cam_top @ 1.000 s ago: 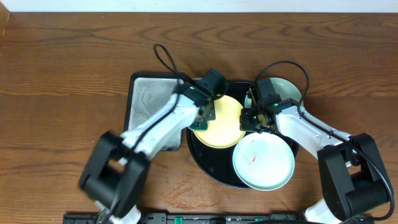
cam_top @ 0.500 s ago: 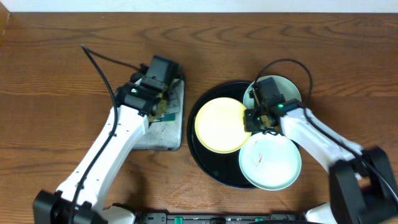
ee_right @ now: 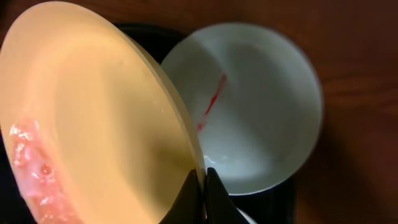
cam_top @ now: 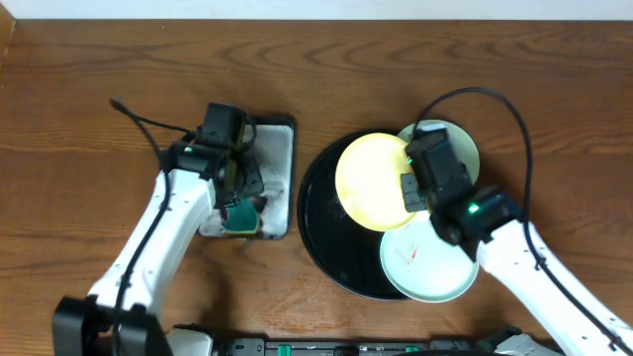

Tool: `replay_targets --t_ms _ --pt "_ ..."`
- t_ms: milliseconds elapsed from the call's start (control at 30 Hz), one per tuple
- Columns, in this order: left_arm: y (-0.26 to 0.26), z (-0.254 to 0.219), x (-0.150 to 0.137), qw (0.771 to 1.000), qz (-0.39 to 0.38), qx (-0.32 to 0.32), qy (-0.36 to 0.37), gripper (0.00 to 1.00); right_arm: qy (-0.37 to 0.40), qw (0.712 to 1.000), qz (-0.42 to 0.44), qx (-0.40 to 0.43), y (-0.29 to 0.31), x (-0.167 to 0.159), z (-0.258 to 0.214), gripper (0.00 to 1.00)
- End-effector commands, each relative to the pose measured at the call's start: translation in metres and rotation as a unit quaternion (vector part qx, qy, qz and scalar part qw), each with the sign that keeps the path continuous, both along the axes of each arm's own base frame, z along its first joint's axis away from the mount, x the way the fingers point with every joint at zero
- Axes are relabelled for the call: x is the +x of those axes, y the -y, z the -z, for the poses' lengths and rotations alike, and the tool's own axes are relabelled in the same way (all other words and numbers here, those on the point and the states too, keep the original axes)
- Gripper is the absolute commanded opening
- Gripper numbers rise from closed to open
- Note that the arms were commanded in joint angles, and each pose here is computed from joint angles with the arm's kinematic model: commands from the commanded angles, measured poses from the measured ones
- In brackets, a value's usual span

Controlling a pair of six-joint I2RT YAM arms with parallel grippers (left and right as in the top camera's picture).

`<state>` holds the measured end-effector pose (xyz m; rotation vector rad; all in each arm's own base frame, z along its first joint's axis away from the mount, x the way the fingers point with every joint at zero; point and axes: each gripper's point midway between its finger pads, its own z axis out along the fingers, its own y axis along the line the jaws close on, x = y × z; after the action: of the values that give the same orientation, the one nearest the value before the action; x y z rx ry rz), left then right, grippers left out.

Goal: Clean dirty plates on tray and stack at the side
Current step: 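Return the sponge to the basin with the left gripper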

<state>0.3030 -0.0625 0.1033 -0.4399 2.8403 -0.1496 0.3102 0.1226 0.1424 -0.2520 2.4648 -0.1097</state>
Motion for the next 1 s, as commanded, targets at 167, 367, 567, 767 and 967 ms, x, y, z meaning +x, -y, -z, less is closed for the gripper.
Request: replay_targets --t_ms 167,367,567,767,967 --pt "0.003 -0.067 -0.015 0.995 0.02 -0.033 0.089 0.64 0.142 0.971 0.0 -0.194 0.0 -0.004 -0.05 0.01" --pt "-0.002 -0.092 -0.038 0.992 0.02 -0.038 0.118 0.72 0.169 0.958 -0.047 -0.225 -0.025 -0.017 -0.059 0.01" --pt "-0.003 -0.099 -0.045 0.991 0.02 -0.04 0.128 0.81 0.212 0.934 -0.066 -0.278 -0.037 -0.029 -0.077 0.01" --pt "-0.003 -0.098 -0.044 0.991 0.02 -0.04 0.125 0.82 0.241 0.918 -0.09 -0.302 -0.053 -0.042 -0.088 0.01" --pt "-0.003 -0.097 -0.044 0.991 0.02 -0.039 0.124 0.82 0.259 0.915 -0.097 -0.294 -0.064 -0.047 -0.094 0.01"
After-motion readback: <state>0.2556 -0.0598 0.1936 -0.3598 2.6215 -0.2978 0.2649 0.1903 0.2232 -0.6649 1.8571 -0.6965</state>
